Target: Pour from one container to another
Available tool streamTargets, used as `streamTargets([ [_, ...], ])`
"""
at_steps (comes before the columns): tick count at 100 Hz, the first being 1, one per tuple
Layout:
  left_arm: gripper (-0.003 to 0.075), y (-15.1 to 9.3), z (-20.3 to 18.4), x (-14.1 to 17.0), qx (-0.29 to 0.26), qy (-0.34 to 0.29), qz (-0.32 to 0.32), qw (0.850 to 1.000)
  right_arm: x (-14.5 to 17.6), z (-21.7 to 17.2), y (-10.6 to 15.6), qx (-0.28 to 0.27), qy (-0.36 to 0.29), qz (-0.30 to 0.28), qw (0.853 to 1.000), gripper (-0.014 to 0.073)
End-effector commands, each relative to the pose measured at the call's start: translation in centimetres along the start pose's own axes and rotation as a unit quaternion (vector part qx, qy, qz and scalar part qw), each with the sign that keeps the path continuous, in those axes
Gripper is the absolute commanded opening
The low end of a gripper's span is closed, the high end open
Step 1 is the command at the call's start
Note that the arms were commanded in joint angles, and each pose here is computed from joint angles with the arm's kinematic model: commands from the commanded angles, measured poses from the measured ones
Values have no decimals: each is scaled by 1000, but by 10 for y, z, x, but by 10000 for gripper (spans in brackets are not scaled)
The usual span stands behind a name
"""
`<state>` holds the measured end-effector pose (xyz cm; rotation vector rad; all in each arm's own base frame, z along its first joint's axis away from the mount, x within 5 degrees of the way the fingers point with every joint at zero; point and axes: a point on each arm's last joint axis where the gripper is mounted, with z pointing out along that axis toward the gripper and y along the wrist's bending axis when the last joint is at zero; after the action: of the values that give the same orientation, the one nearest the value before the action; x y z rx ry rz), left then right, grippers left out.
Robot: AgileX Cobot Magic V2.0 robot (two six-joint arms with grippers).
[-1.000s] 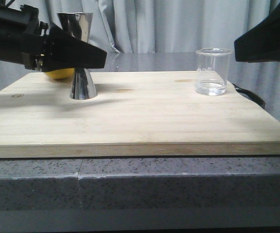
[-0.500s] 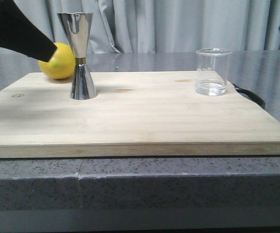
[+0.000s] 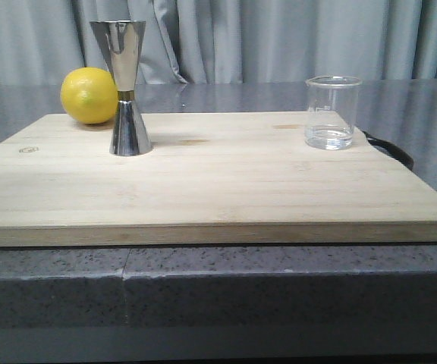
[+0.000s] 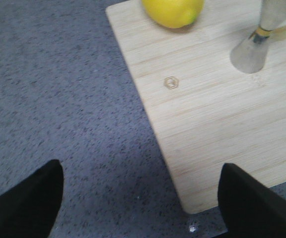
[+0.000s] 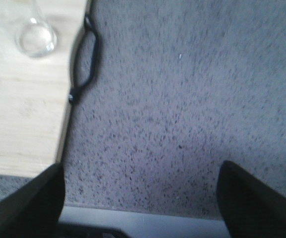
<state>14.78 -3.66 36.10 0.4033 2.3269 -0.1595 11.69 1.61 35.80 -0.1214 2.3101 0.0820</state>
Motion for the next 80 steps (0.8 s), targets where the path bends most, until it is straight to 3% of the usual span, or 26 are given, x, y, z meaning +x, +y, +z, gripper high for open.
streamTargets([
  [1, 586, 1, -19, 5, -28, -52, -34, 998, -6, -21, -2, 6, -85, 0, 996, 514],
  [22, 586, -3, -34, 38, -39, -131, -60, 989, 19, -37, -2, 3, -150, 0, 989, 506],
  [46, 571, -5, -38, 49, -39, -194, -61, 978, 36, -45, -3, 0, -218, 0, 976, 491],
  [56, 476, -4, -35, 49, -38, -195, -62, 978, 36, -47, -3, -1, -226, 0, 974, 384],
  [67, 313, -4, -33, 50, -38, -194, -63, 978, 36, -47, -3, -1, -226, 0, 974, 219],
  [80, 124, -4, -33, 50, -38, -194, -63, 978, 36, -47, -3, -1, -226, 0, 974, 87],
])
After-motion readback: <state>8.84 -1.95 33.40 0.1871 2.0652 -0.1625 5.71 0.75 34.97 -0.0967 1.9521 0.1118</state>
